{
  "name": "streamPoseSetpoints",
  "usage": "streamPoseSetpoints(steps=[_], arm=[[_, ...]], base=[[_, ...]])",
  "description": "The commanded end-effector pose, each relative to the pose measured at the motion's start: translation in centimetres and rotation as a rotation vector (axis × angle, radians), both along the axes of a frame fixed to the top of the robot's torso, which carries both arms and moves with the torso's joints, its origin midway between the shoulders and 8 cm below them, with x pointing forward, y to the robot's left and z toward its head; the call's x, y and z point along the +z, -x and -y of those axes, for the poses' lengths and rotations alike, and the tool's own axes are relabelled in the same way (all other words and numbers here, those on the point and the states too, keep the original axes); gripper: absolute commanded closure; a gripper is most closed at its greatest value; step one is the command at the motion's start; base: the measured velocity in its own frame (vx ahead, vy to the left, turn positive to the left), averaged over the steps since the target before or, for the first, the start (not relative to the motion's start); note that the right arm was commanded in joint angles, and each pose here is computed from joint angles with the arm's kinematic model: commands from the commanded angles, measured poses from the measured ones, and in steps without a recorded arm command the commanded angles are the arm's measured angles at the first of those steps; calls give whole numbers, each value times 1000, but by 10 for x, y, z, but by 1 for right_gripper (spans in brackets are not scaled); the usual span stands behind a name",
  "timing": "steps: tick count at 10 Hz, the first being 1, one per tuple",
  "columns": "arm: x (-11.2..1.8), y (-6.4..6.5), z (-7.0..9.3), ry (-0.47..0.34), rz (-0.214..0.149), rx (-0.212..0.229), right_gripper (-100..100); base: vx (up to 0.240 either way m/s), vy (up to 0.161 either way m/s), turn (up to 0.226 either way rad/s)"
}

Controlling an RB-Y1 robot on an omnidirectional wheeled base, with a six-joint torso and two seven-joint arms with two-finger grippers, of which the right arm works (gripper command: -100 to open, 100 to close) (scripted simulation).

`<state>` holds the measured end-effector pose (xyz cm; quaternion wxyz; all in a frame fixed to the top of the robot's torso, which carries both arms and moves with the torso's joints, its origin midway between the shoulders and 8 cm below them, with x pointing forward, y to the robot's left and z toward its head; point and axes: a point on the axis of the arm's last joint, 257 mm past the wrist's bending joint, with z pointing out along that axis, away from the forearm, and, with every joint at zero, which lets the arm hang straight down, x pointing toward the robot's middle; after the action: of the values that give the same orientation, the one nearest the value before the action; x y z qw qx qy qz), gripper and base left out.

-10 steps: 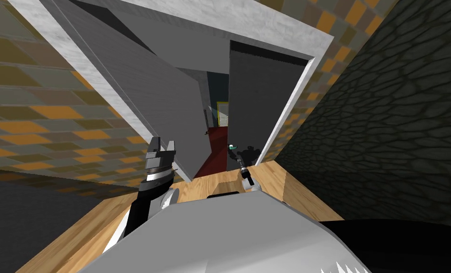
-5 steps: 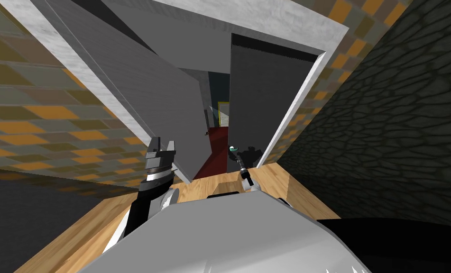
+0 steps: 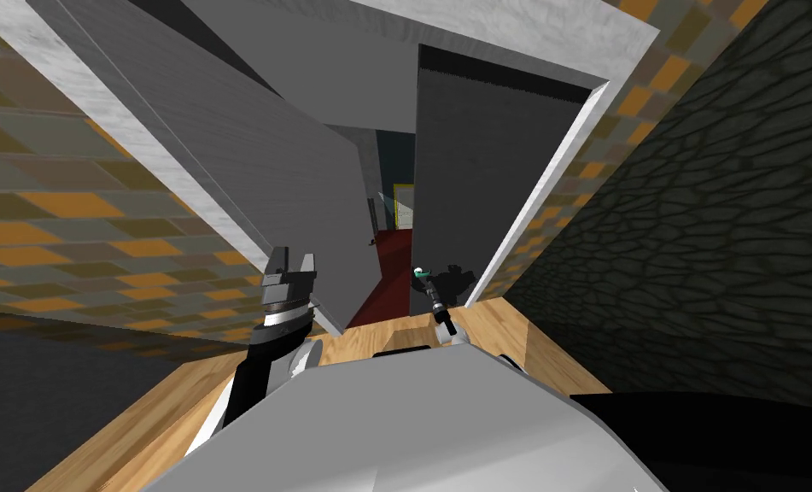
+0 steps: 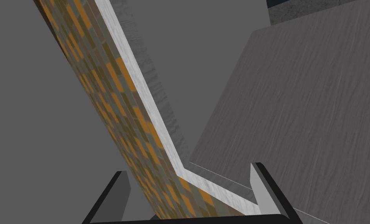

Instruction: Push the door open

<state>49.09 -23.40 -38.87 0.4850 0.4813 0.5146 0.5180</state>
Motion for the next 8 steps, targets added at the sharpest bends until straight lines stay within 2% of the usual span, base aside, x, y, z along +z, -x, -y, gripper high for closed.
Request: streamPoseSetpoints(steps=[1,7,8], arm=[[0,0,1,0,0,-4,-100],[-3,2,5,-1,-3,-20,-100],[-2,2,5,-1,-3,-18,-100]], base=[[181,10,26],[191,1,27],[81,4,4]])
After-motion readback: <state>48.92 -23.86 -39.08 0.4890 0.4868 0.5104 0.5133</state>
